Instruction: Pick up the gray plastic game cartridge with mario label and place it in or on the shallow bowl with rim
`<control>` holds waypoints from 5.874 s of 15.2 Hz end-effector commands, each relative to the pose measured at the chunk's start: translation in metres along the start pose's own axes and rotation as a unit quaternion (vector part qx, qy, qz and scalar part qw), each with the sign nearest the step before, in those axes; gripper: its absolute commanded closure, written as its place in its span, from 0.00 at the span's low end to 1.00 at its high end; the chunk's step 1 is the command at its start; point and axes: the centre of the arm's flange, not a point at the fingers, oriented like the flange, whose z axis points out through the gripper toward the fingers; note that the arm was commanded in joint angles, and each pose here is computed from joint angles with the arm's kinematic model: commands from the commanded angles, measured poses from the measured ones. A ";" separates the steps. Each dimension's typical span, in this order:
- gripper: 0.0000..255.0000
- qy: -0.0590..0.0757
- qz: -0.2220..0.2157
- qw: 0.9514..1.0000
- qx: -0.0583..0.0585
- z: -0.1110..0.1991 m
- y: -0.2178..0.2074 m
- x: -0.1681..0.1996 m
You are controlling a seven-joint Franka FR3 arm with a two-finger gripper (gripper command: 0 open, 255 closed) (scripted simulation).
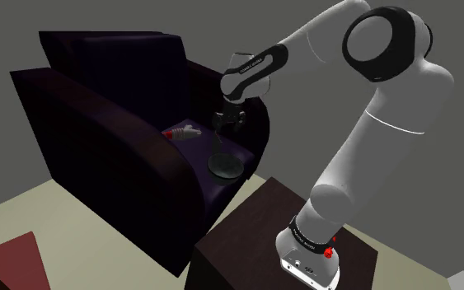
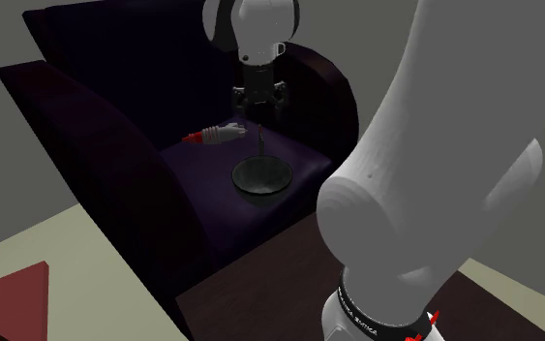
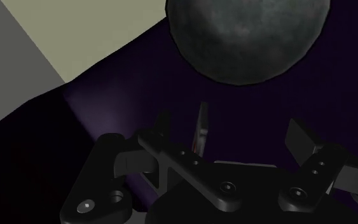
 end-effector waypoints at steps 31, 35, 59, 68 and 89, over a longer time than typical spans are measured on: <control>1.00 -0.001 0.054 0.998 0.015 0.122 0.016 0.060; 0.00 -0.001 0.054 0.998 0.015 0.119 0.016 0.060; 0.00 0.041 0.462 0.886 0.018 0.090 0.131 0.099; 1.00 0.041 0.462 0.886 0.018 0.090 0.131 0.099; 1.00 0.041 0.462 0.886 0.018 0.000 0.133 0.097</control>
